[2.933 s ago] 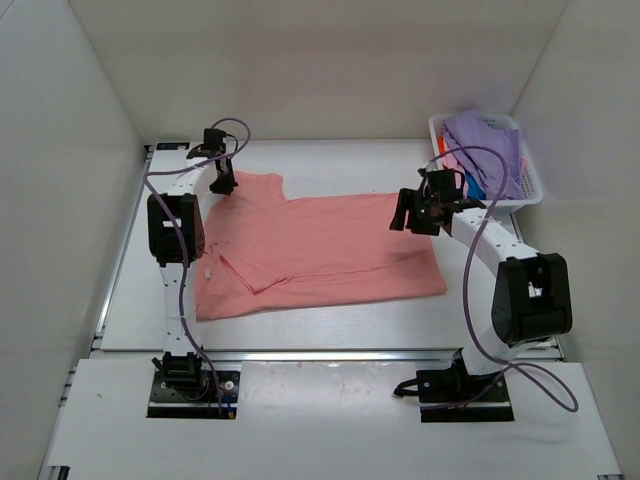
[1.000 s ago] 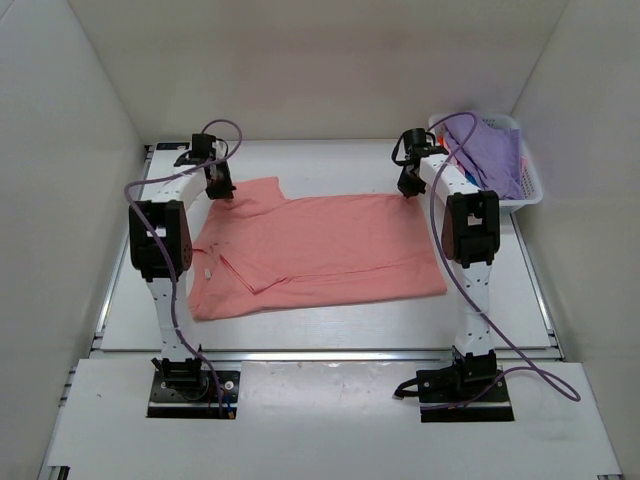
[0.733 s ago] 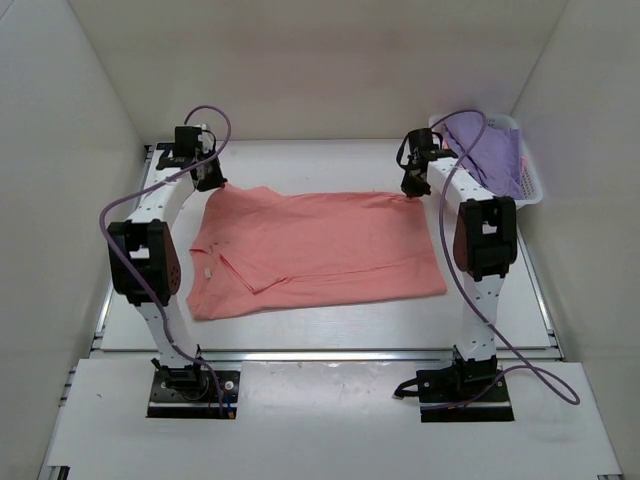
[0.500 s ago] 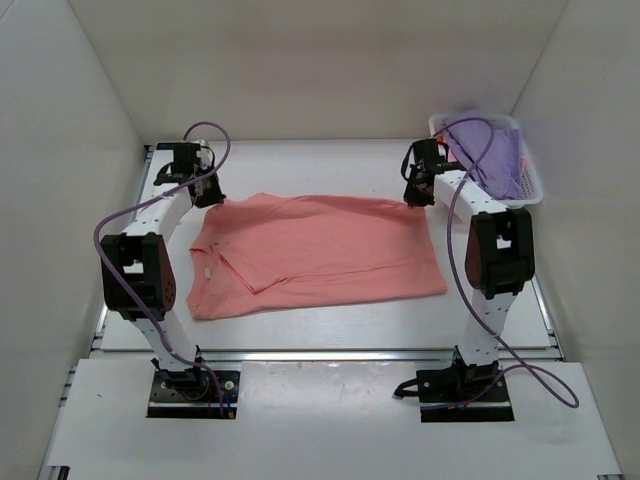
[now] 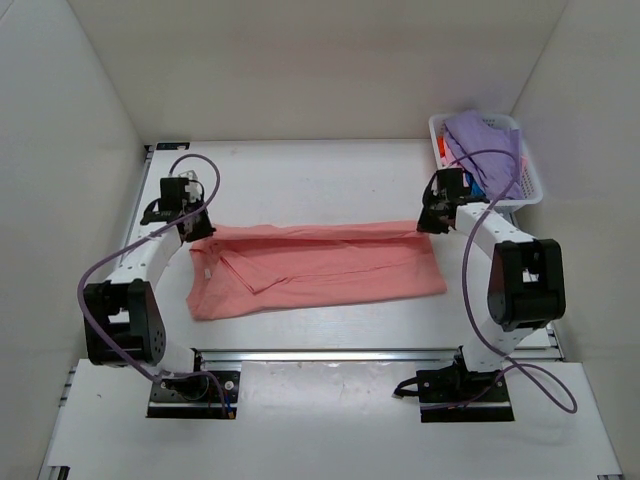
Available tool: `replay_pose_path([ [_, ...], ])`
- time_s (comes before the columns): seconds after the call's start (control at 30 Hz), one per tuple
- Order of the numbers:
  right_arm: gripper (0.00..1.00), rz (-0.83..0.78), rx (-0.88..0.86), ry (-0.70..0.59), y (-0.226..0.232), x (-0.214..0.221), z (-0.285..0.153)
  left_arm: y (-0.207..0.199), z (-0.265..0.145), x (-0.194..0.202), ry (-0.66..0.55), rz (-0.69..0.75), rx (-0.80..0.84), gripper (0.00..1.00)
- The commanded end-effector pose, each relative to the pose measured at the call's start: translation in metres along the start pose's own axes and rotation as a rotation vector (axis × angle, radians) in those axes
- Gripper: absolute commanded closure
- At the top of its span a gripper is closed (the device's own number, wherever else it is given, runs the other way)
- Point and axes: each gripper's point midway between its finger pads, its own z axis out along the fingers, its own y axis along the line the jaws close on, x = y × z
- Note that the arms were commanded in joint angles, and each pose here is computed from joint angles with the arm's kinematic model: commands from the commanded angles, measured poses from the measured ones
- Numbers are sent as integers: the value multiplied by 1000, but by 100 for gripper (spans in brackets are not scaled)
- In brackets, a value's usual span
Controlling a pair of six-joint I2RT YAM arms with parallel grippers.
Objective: Fold and stack the t-shirts
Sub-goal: Fold the other side of the tshirt into a rectangle
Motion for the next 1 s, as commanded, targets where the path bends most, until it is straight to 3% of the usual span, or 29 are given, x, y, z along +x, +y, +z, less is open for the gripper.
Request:
replay_pose_path([
  [0.0, 100, -21, -68, -92, 12, -16, -14, 9, -13, 0, -41, 7, -30, 100],
  [0.37, 99, -21, -93, -58, -1, 21, -15, 8, -22, 48, -21, -12, -9, 100],
  [0.97, 100, 9, -84, -54, -24, 33, -14, 14, -32, 70, -46, -27, -8, 100],
])
